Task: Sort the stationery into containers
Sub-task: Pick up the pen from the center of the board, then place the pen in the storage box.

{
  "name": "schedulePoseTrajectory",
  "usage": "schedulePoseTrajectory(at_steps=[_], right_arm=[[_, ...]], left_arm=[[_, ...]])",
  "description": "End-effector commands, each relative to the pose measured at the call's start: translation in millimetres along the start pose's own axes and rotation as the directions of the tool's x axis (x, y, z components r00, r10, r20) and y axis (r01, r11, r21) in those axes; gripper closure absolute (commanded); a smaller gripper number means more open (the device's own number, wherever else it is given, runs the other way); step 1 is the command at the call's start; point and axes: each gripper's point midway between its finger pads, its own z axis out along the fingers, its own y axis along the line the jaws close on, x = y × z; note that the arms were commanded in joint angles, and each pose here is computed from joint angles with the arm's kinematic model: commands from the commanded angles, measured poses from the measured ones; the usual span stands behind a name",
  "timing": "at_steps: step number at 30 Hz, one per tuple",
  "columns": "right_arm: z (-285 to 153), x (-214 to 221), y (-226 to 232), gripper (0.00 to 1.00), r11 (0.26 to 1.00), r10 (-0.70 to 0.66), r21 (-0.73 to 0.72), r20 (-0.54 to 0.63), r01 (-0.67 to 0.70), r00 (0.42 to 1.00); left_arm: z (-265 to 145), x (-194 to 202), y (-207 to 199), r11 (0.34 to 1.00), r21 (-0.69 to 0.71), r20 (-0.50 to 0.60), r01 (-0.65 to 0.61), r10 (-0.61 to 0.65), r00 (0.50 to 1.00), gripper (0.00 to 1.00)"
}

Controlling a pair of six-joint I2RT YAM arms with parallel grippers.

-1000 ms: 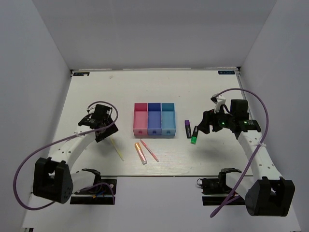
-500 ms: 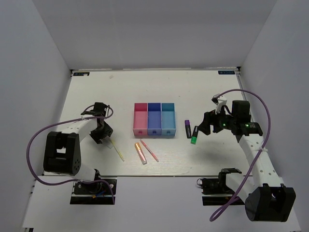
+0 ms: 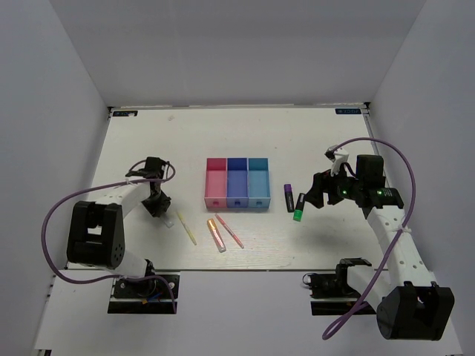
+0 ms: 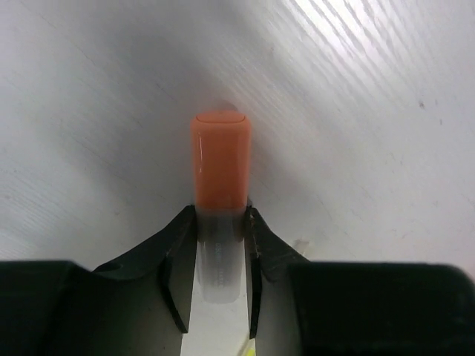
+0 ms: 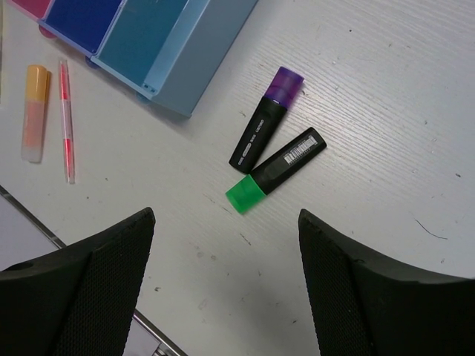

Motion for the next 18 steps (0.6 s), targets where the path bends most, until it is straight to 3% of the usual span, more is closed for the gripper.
schedulePoseTrajectory(at_steps=[1,3,4,7,8,9,11,16,18], right_arm=[[-1,0,-1,0.20,1.000,-0.027,0.001,0.010,0.027,1.000],[0,0,-1,0.20,1.000,-0.024,-0.002,0.005,0.024,1.000],[1,2,-1,0.30,1.000,-0.031,-0.003,0.001,0.031,1.000],[2,2,1,0.93,0.999,-0.030,-0.024,-0.006,0.029,1.000],[2,3,2,1.00,0.999,-0.031,-0.030,-0.010,0.031,0.999],[2,5,3,1.00,0.999,-0.025,-0.038,-0.019,0.024,1.000],[3,5,5,1.00,0.999,-0.023,-0.047,-0.019,0.022,1.000],[4,8,5,1.00,0.998,-0.013,-0.056,-0.030,0.011,0.999],[5,8,4,0.92,0.999,-0.016,-0.051,-0.031,0.014,0.999]], left_arm=[[-37,-24,-16,0.994,0.052,0.134,-0.093,0.085,0.987,0.88],[-63,-31,-35,0.981,0.106,0.190,-0.163,0.141,0.972,0.90],[-80,-36,-51,0.968,0.154,0.221,-0.197,0.160,0.962,0.93],[-109,-33,-89,0.920,0.255,0.237,-0.298,0.239,0.942,0.96],[-136,-38,-114,0.882,0.317,0.284,-0.350,0.263,0.922,0.96],[-130,-33,-127,0.865,0.319,0.268,-0.387,0.310,0.912,0.97],[-161,-27,-164,0.788,0.379,0.337,-0.485,0.371,0.865,0.99],[-149,-5,-221,0.718,0.342,0.338,-0.607,0.508,0.792,0.99],[-154,-7,-231,0.710,0.332,0.355,-0.622,0.517,0.779,0.97]])
